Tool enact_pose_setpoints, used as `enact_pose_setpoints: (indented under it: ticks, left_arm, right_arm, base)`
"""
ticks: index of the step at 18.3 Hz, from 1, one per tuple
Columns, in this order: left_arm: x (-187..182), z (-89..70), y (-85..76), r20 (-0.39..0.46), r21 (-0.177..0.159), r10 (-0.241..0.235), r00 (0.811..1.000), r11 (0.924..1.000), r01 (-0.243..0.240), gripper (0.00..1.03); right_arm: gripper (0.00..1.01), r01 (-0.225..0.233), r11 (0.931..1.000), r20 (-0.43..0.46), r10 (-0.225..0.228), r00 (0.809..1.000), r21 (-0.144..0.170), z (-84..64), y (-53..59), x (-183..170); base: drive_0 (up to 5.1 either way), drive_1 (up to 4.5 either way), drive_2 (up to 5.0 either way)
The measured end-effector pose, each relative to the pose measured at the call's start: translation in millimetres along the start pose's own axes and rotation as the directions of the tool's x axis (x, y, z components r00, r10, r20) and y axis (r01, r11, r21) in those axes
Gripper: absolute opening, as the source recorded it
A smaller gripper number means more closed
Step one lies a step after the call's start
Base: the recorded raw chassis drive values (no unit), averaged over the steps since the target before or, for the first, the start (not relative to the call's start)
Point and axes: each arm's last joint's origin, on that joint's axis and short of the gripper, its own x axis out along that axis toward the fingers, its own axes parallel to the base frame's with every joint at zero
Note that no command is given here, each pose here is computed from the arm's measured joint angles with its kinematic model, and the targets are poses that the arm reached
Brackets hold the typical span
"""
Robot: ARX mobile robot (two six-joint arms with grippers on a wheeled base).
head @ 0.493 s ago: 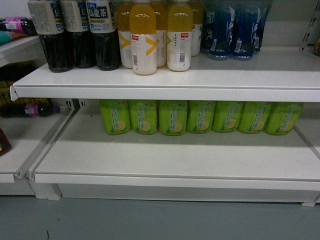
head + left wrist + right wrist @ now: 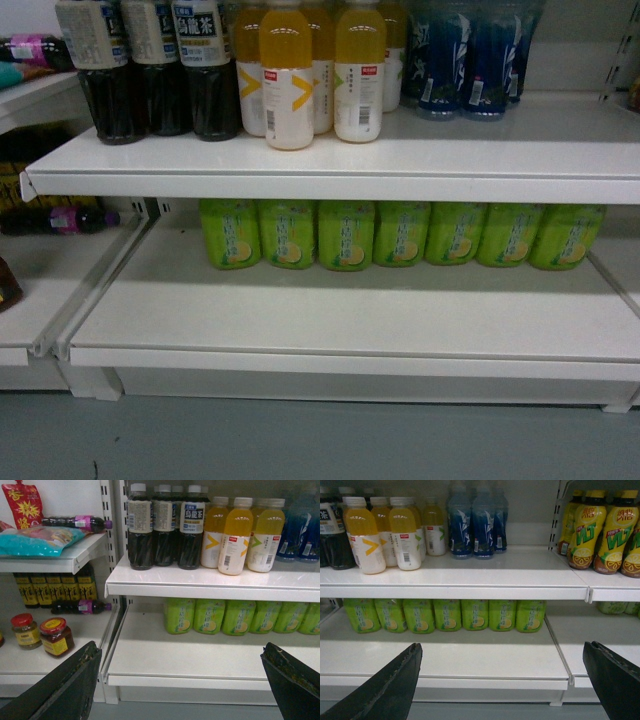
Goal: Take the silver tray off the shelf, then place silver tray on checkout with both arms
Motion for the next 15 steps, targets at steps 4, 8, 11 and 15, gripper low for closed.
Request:
enact_pose_setpoints:
  ticks: [4, 8, 11, 15]
  left_arm:
    - [0.0, 0.0, 0.0, 0.0, 0.0, 0.0, 1.0, 1.0, 0.0, 0.98]
    - [0.0, 0.0, 0.0, 0.0, 0.0, 0.0, 1.0, 1.0, 0.0, 0.98]
    - [0.0, -0.1, 0.0, -0.002, 0.0, 0.001, 1.0, 1.0, -0.001, 0.98]
    - [0.0, 0.0, 0.0, 0.0, 0.006, 0.0, 1.0, 1.0, 0.0, 0.98]
  right_arm:
    - [0.98, 0.0, 1.0, 0.0, 0.0, 1.0, 0.0, 0.0, 0.0, 0.0]
    - [0.98, 0.0, 1.0, 0.0, 0.0, 1.0, 0.0, 0.0, 0.0, 0.0]
    - [0.98, -0.001, 1.0, -0.001, 0.001, 1.0, 0.0, -0.1, 0.0, 0.0]
    - [0.98, -0.002, 1.0, -0.001, 0.002, 1.0, 0.001, -0.1, 0.1, 0.0]
  base:
    - [0.0, 0.0, 0.0]
    - [0.0, 0.0, 0.0]
    - [0.0, 0.0, 0.0]
    - [0.0, 0.0, 0.0]
